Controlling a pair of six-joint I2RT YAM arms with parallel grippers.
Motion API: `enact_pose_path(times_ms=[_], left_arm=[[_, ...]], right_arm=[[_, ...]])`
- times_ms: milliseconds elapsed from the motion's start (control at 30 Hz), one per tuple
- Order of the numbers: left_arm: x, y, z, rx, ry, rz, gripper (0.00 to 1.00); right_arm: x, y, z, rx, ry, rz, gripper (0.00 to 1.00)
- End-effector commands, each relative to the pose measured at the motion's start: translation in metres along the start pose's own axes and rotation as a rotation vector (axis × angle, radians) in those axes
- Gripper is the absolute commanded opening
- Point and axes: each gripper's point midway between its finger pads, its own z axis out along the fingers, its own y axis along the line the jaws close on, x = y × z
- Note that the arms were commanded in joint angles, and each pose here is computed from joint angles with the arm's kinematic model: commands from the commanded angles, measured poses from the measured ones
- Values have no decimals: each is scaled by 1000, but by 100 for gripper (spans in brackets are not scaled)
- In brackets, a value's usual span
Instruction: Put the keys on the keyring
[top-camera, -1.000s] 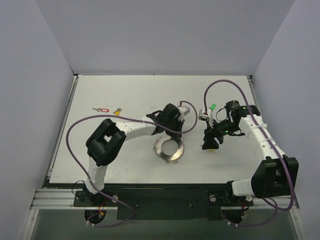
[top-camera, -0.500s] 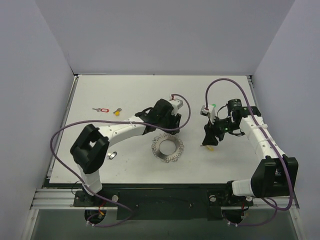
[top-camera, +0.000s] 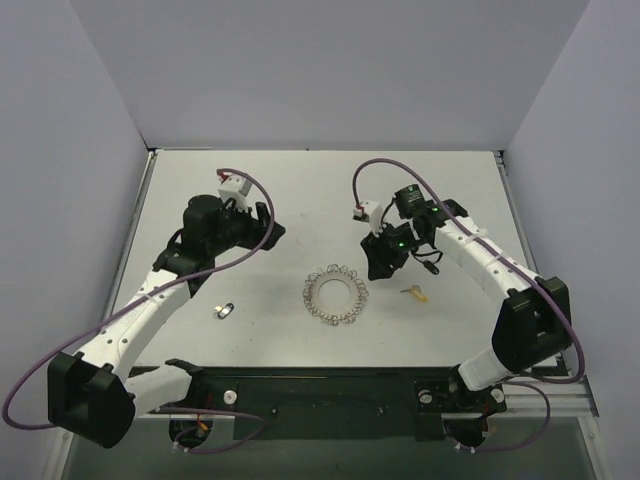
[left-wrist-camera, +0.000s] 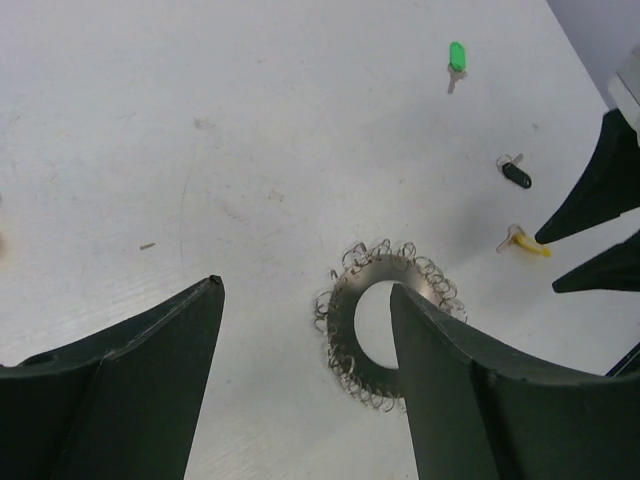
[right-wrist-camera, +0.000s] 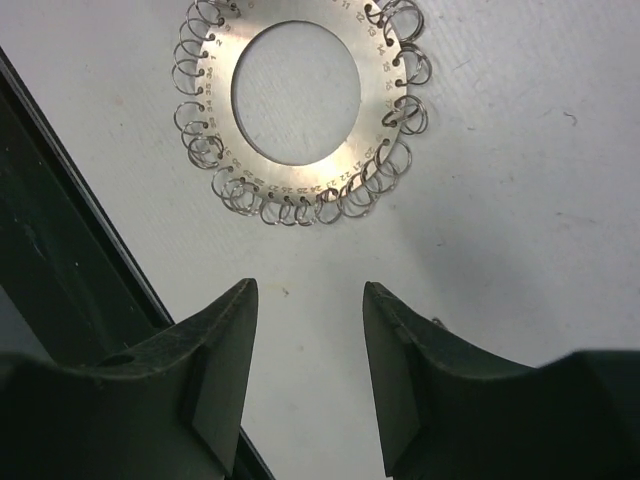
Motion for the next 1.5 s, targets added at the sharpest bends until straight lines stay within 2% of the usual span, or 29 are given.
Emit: enact_pose_path(times_ms=[0,100,300,433,567,600,700,733,800,900,933,1033,1133,1300,1467], left_arm=[[28,7,-21,14,63,132,77],[41,19,-26,-20,68,181,76],[47,19,-25,-4,102,198,74],[61,11,-18,64,164,167,73],[81,-4,-8,168,269,63,73],[86,-11,-2,207,291,-1,73],[93,-24,14,255,326,-165,63],[102,-24,22,235,371,-211,62],[109,-23,36,163,406,-221,61],[104,-29,60,126,387,-207,61],[116,-30,68,112,418,-203,60],[119,-27,88,76,447,-184,52],[127,-23,104,23,465,-152,50],[155,-12,119,-58,572,-118,44],[160,-10,127,-103,600,-81,37]], right_arm=[[-21,-15,13,93,31,173,41],[-27,-17,21,82,81,205,34],[-41,-18,39,100,120,189,36],[-51,-4,49,23,165,151,37],[-57,1,55,-32,200,140,37],[-55,1,56,-43,214,135,37],[-48,9,45,-77,224,125,37],[-43,11,39,-81,223,119,37],[-37,13,29,-85,205,113,37],[-34,14,9,-98,149,117,37],[-27,8,5,-99,138,147,37],[-25,1,-12,-122,37,218,37],[-18,0,-17,-133,-24,253,37],[-18,1,-32,-132,-105,266,37],[-19,3,-37,-142,-131,269,37]])
